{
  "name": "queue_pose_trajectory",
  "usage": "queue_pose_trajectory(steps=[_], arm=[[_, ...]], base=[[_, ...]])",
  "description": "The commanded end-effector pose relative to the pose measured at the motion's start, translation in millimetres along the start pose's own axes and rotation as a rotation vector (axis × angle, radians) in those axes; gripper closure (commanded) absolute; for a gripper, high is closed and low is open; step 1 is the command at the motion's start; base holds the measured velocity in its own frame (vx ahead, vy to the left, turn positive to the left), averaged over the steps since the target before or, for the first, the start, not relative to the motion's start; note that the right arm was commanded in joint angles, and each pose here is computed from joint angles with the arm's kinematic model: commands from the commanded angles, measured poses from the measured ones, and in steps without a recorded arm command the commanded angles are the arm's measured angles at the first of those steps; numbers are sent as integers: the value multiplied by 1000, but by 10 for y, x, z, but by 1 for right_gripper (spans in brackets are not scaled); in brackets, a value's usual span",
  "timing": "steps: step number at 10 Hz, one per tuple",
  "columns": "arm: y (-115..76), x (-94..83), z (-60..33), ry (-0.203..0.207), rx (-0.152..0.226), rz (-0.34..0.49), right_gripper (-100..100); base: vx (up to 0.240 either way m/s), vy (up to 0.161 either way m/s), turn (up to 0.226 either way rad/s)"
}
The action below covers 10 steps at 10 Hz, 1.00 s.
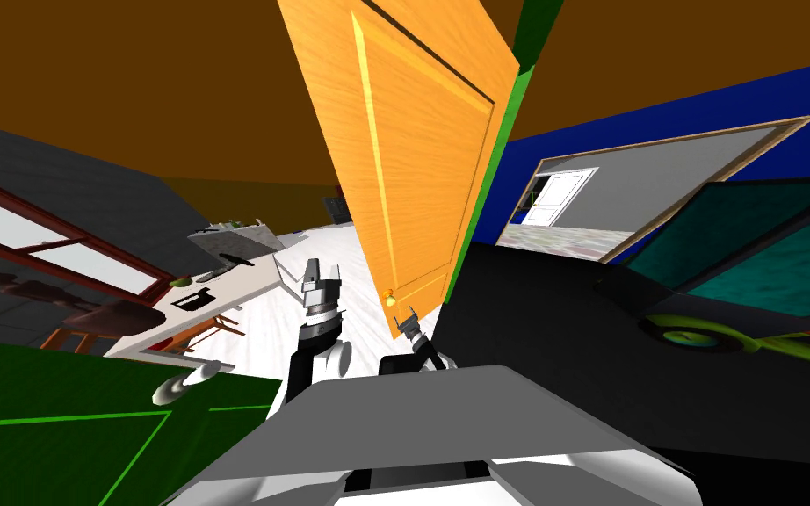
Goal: Push the door open
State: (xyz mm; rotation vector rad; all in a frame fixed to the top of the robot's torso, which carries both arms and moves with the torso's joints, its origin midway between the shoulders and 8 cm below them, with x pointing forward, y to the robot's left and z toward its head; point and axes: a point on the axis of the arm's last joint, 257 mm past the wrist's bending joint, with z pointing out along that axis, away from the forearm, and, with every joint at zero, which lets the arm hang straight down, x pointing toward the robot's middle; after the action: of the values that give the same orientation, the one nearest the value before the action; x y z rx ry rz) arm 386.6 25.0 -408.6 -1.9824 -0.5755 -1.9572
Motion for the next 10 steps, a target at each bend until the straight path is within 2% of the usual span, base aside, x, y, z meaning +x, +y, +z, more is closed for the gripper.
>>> queue_pose_trajectory(steps=[1,3,4,5,10], arm=[[-100,80,51,13,-7,31,-100],[-238,175,114,28,-7,63,-100],[-178,145,89,23,-7,52,-100],[-16,67,33,12,-15,24,-100],[76,63,30,16,-25,15,-100]], base=[[-225,-60,-91],[-167,-25,-28],[-66,-11,-2],[107,52,39],[173,106,18]])
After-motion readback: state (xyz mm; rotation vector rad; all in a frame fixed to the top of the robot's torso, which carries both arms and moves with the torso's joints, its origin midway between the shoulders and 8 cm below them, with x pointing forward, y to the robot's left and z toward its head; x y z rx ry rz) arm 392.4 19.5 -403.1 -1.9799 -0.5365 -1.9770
